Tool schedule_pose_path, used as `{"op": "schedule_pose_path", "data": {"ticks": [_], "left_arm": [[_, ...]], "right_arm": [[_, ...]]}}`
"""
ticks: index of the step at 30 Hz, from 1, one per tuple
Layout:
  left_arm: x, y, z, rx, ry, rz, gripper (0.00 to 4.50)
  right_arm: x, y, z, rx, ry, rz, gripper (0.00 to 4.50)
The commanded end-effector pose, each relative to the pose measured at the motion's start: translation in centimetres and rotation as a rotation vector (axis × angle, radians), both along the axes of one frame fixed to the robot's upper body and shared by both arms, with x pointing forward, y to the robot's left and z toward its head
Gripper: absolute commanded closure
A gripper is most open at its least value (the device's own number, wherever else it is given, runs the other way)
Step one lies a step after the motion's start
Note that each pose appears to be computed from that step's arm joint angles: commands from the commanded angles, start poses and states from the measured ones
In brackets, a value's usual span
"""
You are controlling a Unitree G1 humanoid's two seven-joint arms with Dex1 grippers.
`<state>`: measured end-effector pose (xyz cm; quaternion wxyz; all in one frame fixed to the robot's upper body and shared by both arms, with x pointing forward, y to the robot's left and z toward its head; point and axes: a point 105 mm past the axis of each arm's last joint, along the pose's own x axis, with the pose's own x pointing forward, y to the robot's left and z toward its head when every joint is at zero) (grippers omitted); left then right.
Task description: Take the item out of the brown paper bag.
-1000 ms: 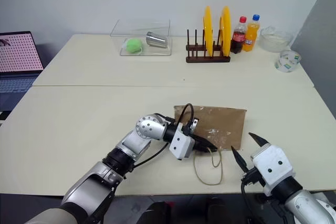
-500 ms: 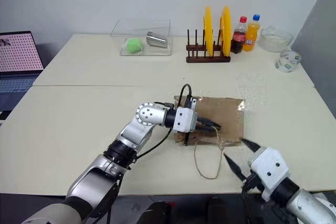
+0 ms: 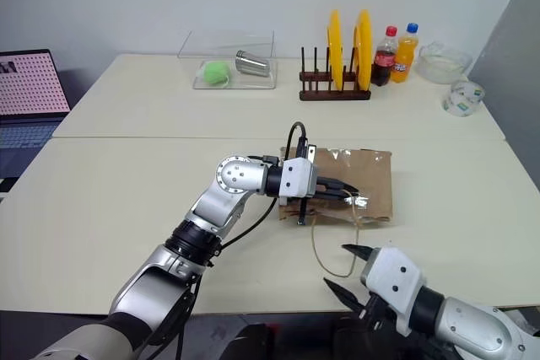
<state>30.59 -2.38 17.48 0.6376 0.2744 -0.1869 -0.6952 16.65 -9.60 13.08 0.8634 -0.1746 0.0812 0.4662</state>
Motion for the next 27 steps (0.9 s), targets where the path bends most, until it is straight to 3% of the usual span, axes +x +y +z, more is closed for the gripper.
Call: {"op": "schedule_pose_path", "data": {"ticks": [1,6,7,9,15,16,27], "left_arm": [[-0.2,-0.3,1.9,-0.049,-0.058,-0.009,4.48],[-0.2,-0.3,1.9,-0.048,-0.061,-0.015,4.48],[-0.2,-0.3,2.0,-0.048,-0.062,-0.015,4.50],[0.0,-0.2,2.2,-0.049,-0.069,-0.012,4.50],[0.6,0.1,3.0,-0.055,-0.080,0.013,4.50],[0.6,0.1,3.1,-0.056,-0.080,0.016,4.50],[3.6,0.2,8.1,-0.138,0.023,0.137,4.50]], "right_arm": [[-0.8,2.2,1.0,0.015,-0.020,0.084,1.45],[0.6,2.7,-0.1,-0.055,-0.020,0.053,1.45],[0.9,2.7,-0.1,-0.064,-0.025,0.044,1.63],[1.3,2.7,-0.3,-0.080,-0.028,0.039,2.05],[1.7,2.6,-0.8,-0.126,-0.030,0.028,4.23],[1.8,2.5,-0.9,-0.133,-0.030,0.028,4.42],[1.6,2.3,-2.5,-0.241,-0.030,0.075,4.42]]}}
